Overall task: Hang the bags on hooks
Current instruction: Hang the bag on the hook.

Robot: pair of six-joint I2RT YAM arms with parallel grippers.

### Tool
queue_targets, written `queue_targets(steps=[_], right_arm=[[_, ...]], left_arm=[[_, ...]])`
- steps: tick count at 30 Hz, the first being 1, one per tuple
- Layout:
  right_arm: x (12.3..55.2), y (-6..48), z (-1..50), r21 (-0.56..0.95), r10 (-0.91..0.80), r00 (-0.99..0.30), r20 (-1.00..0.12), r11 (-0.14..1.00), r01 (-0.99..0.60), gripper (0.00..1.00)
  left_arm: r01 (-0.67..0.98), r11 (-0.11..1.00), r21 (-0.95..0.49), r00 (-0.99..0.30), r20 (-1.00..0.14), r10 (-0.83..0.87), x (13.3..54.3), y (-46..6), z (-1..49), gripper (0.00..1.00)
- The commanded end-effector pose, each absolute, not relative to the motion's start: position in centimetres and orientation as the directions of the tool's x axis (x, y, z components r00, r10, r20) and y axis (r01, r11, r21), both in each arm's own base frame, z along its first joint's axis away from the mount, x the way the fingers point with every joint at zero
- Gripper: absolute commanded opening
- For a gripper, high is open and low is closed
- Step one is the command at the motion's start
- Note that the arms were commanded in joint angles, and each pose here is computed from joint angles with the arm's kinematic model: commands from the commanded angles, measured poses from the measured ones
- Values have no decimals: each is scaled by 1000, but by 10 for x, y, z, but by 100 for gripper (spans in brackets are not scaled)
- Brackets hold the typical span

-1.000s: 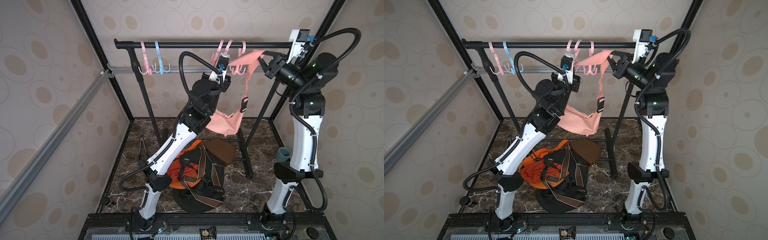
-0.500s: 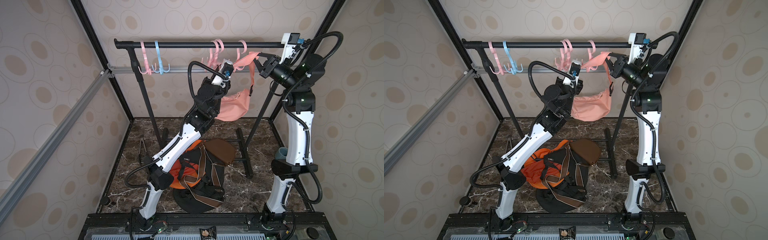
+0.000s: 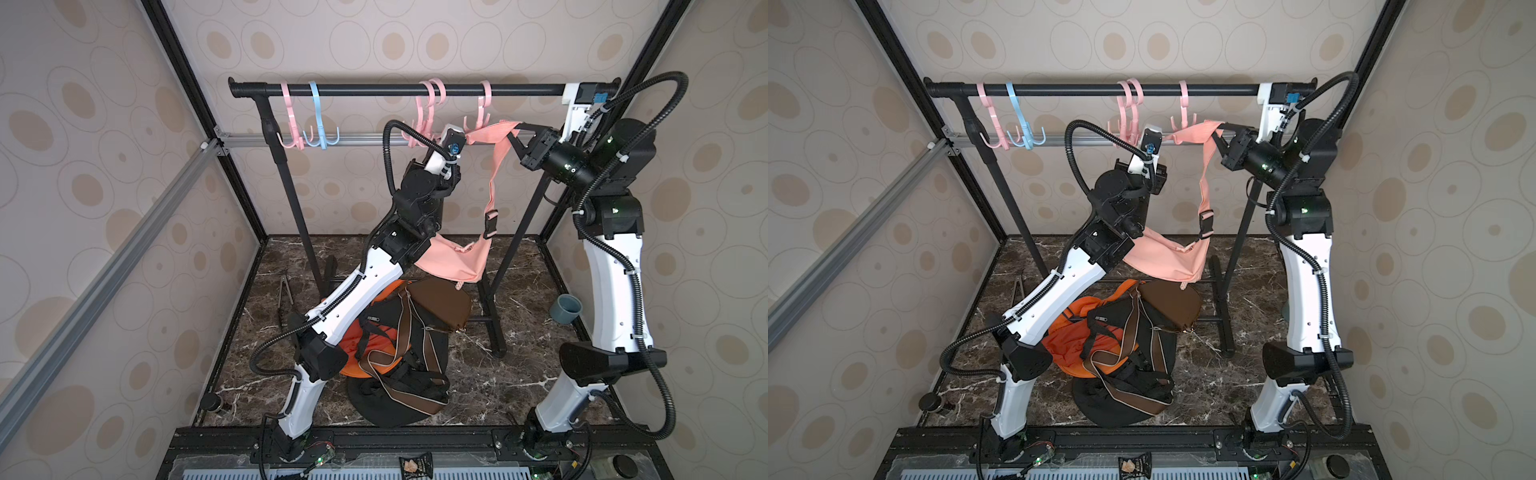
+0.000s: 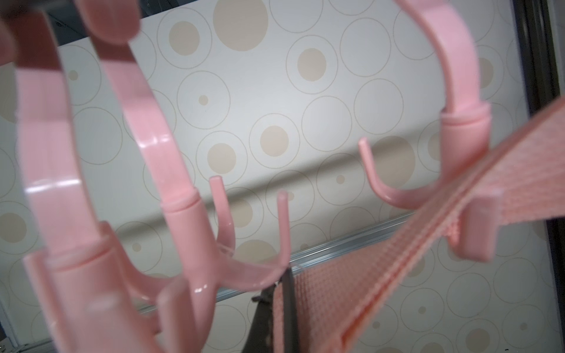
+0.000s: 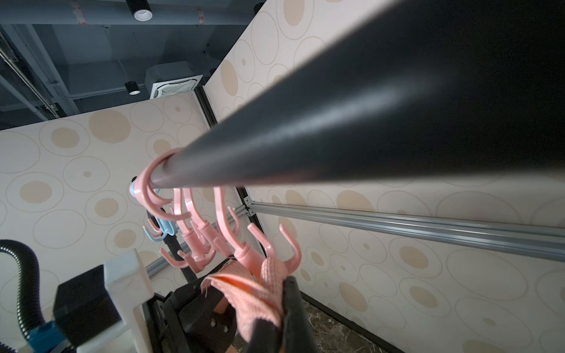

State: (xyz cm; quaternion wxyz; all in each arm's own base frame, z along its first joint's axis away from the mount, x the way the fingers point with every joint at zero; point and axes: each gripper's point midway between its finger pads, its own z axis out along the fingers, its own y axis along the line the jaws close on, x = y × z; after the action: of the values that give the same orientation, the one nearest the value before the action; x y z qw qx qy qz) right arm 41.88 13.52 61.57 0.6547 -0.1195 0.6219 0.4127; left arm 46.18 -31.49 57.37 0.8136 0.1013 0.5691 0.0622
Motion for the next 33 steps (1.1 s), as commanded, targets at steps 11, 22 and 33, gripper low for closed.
queue_targets(steps=[11,22,33], right_arm=[[425,96,586,442,512,-17,-859,724,-530,16],[383,101,601,391,484,21,-875,732,-557,55],[350,106,622,333,453,59,-890,731,-596,54]], left_arm=[[6,991,136,199,-971,133,467,-288,533,0],[194,971,137,220,-971,93,468,-340,537,0],[359,923,141,259,-965,47,444,-398,535,0]])
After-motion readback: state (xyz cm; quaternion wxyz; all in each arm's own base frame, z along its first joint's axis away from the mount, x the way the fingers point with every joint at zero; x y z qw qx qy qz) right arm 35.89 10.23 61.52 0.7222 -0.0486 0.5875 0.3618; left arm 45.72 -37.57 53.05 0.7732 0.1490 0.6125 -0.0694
